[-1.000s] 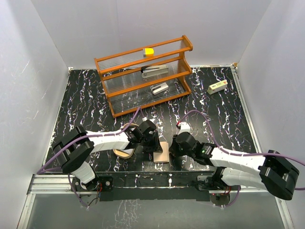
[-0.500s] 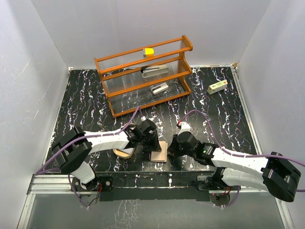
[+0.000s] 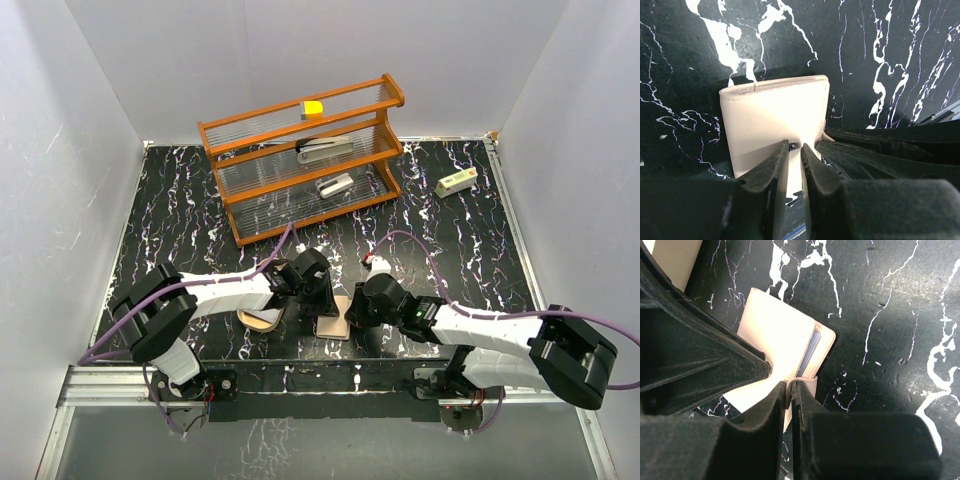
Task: Put the credit cards into the card holder
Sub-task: Close the card holder at the center of the board.
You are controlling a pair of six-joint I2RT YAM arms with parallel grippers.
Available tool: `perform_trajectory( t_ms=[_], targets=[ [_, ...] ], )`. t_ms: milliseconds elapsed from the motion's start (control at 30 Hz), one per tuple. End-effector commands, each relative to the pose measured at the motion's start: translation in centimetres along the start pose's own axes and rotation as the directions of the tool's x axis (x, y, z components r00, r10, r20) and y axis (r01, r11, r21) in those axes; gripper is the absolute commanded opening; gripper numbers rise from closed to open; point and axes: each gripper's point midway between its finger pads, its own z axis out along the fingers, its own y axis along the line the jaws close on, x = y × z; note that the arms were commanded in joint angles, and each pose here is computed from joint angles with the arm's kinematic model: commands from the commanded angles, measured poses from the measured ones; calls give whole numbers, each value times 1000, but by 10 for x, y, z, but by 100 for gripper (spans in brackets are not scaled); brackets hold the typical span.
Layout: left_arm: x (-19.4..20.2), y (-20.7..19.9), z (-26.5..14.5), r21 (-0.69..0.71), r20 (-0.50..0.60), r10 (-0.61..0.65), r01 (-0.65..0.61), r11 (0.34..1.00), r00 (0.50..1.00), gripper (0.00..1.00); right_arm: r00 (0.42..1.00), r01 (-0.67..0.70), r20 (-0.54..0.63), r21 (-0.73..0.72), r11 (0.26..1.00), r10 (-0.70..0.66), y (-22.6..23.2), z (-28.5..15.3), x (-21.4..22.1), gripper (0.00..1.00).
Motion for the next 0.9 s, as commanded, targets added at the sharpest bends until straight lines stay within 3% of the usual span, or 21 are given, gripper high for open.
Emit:
perform_trajectory(
  t_ms=[0, 133, 300, 500, 867],
  targets=[
    [-3, 0, -8, -12, 18, -8, 8, 1000, 1000, 19, 1000, 6, 22, 17, 1000, -7, 7, 5, -13, 6],
    [-10, 6, -23, -34, 60, -17, 19, 999, 998, 25, 999, 42, -10, 100, 994, -42, -10, 8, -7, 4],
    [-27, 10, -37, -30, 114, -35, 39, 999, 993, 26, 996, 84, -23, 141, 986, -82, -19, 11, -5, 4],
    [-37, 21, -39, -54, 116, -37, 43, 998, 993, 18, 988, 151, -42, 173, 973, -146, -22, 16, -10, 4],
    [-36, 32, -17, -5, 54, -80, 81, 997, 995, 14, 967, 252, -82, 166, 953, -241, -16, 32, -20, 4]
  ],
)
